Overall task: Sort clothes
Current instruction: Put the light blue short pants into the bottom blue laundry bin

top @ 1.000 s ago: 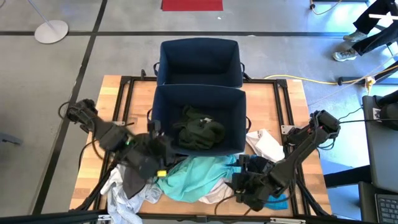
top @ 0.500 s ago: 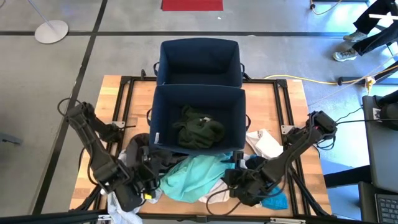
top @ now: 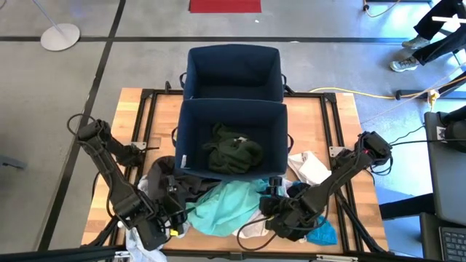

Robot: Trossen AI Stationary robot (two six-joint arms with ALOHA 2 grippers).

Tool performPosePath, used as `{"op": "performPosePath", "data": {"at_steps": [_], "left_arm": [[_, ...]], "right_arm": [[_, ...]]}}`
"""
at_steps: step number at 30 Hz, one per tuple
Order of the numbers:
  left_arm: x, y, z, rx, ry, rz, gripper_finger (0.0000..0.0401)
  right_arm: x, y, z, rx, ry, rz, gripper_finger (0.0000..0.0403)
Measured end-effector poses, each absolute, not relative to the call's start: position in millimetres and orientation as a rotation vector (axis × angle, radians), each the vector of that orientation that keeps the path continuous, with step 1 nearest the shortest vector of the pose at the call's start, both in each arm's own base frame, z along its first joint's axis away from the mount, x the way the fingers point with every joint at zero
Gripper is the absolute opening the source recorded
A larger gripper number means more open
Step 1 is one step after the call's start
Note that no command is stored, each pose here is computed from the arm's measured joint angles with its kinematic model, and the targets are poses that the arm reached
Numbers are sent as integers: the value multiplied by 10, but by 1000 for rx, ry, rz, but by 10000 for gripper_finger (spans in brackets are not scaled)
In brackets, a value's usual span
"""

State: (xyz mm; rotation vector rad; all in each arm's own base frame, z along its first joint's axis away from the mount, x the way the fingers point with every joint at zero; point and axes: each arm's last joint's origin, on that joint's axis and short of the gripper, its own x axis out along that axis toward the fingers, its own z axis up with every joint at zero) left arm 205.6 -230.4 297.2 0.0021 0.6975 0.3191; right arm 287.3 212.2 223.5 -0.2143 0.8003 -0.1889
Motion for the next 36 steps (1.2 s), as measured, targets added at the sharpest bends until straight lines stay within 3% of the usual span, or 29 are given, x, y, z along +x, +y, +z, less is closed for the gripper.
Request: {"op": "performPosePath", "data": {"at_steps": [8,10,17,24,31,36], "left_arm": [[2060,-2299,2985,45,651,338,224],[2061,-2297,2988,56,642,342,224],[2060,-2297,2991,69,633,344,224],[2059,-2296,2995,73,620,352,224],[2058,-2296,2997,77,610,358,224],[2056,-2294,2997,85,611,357,224]], "right_arm": [[2883,2149,2327,-226,813,-159,28],[2875,2184,2387,-233,805,-149,12],[2854,2263,2656,-261,781,-153,40],[2870,2294,3030,-299,738,-145,9],[2903,2292,3495,-319,607,-193,29],[2884,2260,3817,-355,540,-219,15]]}}
